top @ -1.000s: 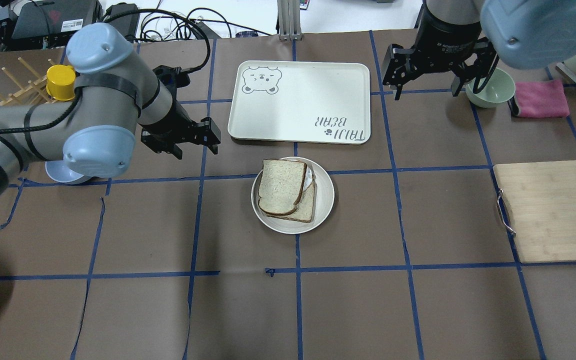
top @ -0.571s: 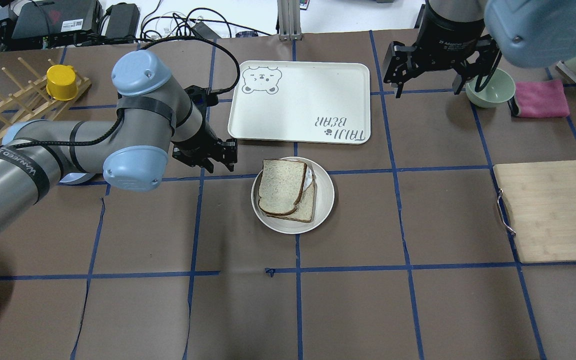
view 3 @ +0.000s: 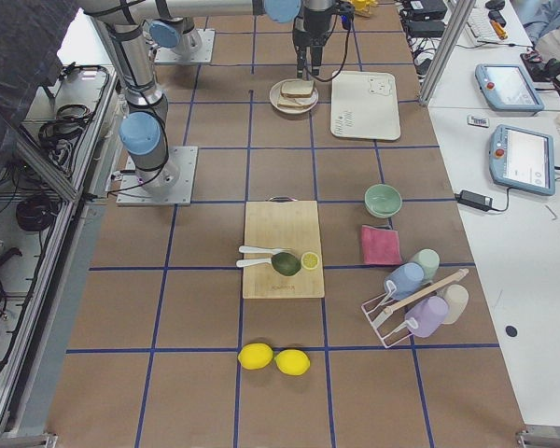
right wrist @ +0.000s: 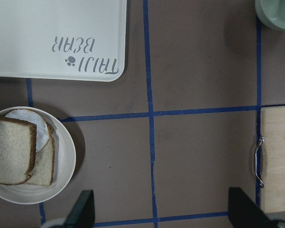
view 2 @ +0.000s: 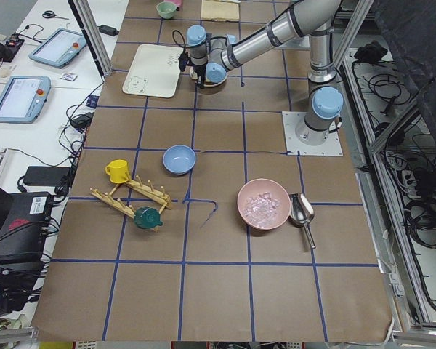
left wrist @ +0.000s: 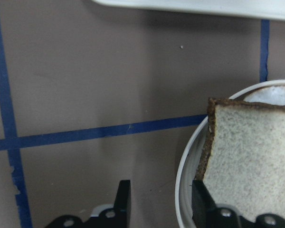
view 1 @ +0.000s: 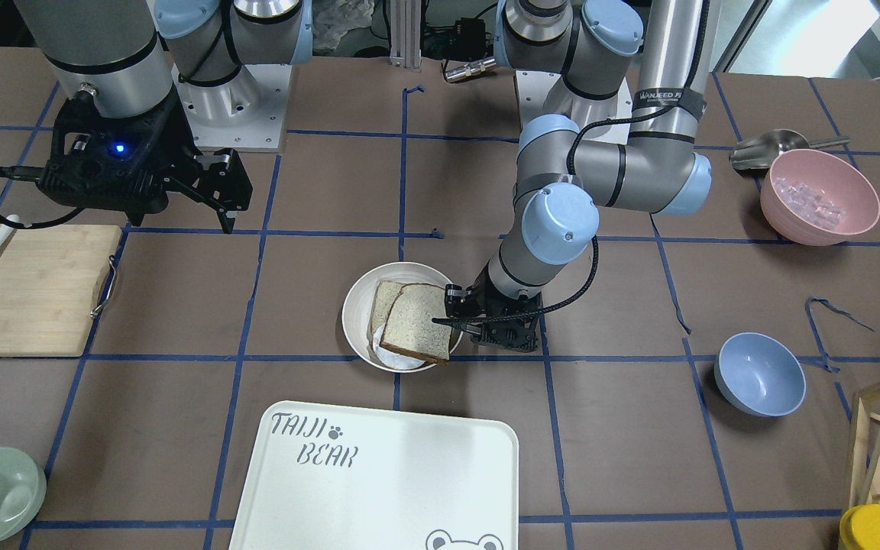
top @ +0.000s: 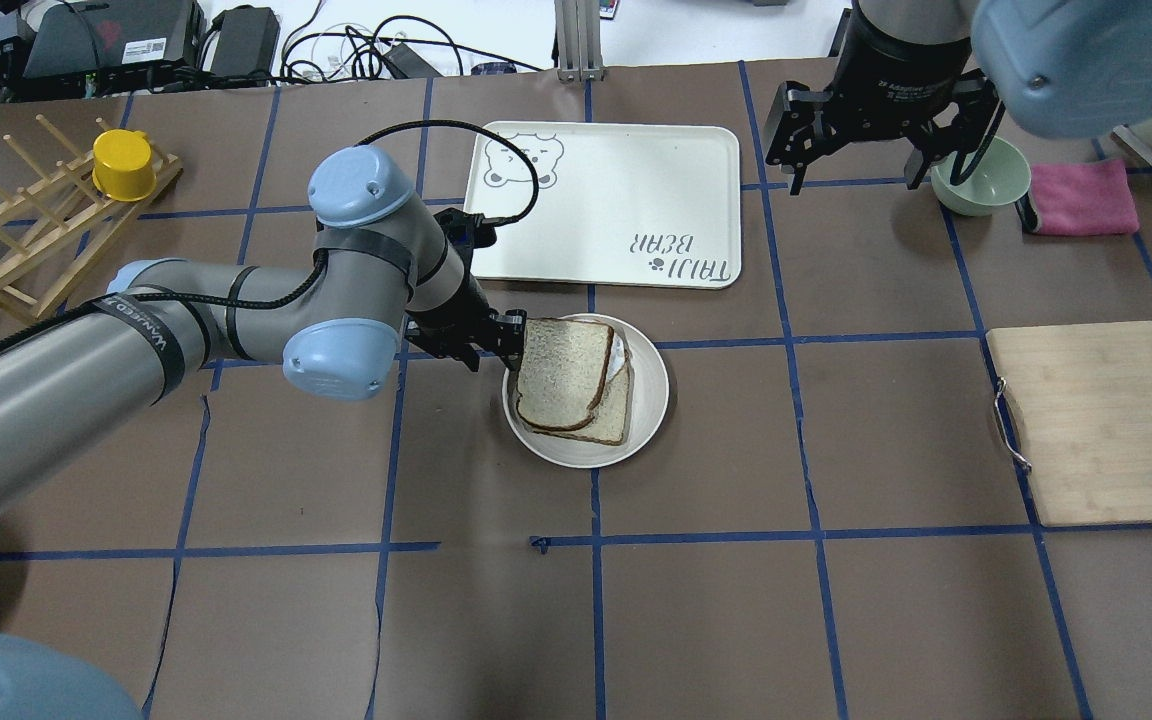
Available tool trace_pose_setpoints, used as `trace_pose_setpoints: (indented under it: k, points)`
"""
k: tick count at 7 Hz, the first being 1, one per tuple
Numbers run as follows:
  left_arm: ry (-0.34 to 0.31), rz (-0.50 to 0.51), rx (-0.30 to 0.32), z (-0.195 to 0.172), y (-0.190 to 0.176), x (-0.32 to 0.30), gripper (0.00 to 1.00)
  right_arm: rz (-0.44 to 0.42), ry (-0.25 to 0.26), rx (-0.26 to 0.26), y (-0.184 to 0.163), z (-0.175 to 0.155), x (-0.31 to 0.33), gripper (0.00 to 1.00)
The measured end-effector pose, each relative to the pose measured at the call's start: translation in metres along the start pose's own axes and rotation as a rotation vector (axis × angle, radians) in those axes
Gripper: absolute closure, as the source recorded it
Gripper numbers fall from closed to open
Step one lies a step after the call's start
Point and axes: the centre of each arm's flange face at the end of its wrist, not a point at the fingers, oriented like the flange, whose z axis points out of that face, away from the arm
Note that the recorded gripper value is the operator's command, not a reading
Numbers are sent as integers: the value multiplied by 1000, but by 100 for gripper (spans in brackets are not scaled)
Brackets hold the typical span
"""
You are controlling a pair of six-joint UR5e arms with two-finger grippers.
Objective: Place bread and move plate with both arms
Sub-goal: 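Reach the left gripper to the white plate's rim and grasp it, then slide the plate with the left gripper onto the bear-printed tray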
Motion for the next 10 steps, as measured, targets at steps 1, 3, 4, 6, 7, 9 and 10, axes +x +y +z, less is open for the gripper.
trace_pose_setpoints:
  k: [1, 3, 4, 6, 7, 9, 10]
  points:
    - [0, 12, -7, 7, -1, -1, 47, 1, 0, 2, 0, 0, 0, 0]
    - [2, 21, -17, 19, -4, -2, 51, 2, 0, 4, -1, 0, 0, 0]
    - [3, 22, -24, 23, -4, -3, 52, 2, 0, 4, -1, 0, 0, 0]
    - [7, 23, -28, 26, -5, -3, 68, 2, 0, 3, -1, 0, 0, 0]
    - [16, 22, -31, 28, -5, -1, 100, 2, 0, 2, 0, 0, 0, 0]
    - [41, 16, -35, 29, -3, 6, 100, 3, 0, 0, 0, 0, 1, 0]
    - [58, -2, -34, 29, -3, 9, 100, 3, 0, 0, 0, 0, 1, 0]
